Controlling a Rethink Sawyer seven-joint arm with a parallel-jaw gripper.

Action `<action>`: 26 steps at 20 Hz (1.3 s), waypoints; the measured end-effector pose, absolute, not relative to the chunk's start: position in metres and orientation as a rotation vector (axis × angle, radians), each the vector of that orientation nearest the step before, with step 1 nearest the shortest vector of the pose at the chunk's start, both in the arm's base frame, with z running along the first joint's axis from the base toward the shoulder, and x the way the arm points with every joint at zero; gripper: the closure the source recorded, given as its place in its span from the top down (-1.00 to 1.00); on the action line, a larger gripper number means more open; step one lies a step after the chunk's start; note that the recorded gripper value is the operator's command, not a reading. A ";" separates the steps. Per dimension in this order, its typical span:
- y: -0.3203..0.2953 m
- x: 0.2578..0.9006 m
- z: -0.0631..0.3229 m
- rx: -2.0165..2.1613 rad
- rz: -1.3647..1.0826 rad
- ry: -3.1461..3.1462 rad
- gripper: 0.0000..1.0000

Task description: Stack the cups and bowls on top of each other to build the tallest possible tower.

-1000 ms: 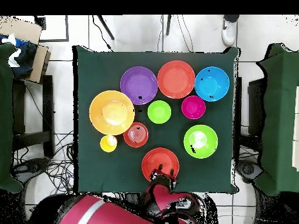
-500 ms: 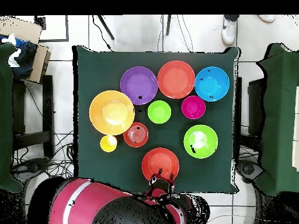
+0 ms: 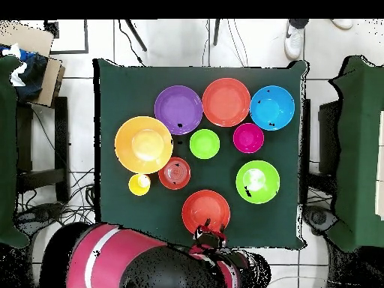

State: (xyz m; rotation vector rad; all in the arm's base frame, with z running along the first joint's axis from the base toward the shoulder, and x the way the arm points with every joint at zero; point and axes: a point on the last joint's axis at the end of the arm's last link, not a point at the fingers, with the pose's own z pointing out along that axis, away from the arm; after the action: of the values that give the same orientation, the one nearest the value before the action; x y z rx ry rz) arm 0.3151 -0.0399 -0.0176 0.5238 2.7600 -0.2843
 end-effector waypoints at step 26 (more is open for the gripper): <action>-0.107 0.321 0.057 0.566 -0.381 2.732 1.00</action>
State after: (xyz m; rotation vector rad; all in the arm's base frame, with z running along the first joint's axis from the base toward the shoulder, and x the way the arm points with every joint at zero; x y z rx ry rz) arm 0.3210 -0.1071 0.0569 0.5660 2.7321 -0.3807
